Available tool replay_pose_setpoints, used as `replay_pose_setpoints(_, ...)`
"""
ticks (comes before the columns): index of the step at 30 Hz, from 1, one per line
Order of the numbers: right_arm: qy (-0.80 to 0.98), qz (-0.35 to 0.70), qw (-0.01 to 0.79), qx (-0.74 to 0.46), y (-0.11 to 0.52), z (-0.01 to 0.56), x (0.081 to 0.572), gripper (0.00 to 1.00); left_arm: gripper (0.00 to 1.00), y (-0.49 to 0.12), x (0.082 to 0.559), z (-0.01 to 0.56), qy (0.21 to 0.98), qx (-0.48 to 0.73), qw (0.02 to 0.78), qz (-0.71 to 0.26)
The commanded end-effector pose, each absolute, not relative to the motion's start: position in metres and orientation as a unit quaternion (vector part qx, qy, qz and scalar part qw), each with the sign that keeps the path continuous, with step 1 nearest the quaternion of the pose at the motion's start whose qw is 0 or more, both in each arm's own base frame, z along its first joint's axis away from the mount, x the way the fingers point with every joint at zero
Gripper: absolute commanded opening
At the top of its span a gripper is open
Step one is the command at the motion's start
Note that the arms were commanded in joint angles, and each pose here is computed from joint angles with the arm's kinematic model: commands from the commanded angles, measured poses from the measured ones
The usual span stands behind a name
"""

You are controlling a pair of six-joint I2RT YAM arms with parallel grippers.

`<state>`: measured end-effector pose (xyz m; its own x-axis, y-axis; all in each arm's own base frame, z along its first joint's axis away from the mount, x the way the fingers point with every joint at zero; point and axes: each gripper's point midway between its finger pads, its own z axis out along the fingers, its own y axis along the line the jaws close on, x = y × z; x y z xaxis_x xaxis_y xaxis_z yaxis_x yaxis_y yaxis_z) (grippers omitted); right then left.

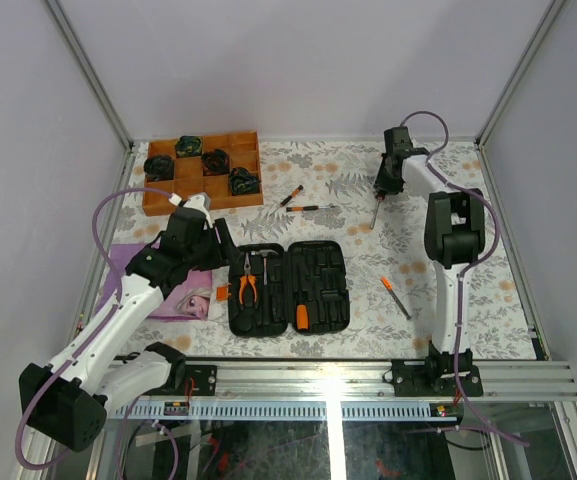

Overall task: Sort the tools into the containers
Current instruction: Pick up the screwdriver from the center of the board, then place the screwdriver in the storage box.

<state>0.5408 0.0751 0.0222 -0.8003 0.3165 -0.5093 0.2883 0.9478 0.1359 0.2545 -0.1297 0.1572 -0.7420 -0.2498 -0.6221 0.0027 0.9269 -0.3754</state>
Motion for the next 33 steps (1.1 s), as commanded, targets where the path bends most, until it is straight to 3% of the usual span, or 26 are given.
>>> replay_pose_setpoints(1, 0.92, 0.032, 0.367, 0.13, 0.068, 0.119, 0.541, 0.14, 0.59, -0.131, 0.261, 0.164, 0.906, -0.058, 0.373, -0.191)
replay_pose_setpoints(11, 0.887, 0.056, 0.438, 0.138, 0.063, 0.184, 0.453, 0.12, 0.59, -0.137, 0.261, 0.165, 0.904, -0.051, 0.369, -0.211)
replay_pose_setpoints(17, 0.875, 0.131, 0.459, 0.074, 0.106, 0.204, 0.396, 0.12, 0.59, -0.139, 0.262, 0.166, 0.903, -0.052, 0.368, -0.217)
replay_pose_setpoints(33, 0.894, 0.287, 0.344, -0.007, 0.263, 0.133, 0.32, 0.12, 0.6, -0.141, 0.262, 0.161, 0.906, -0.052, 0.358, -0.219)
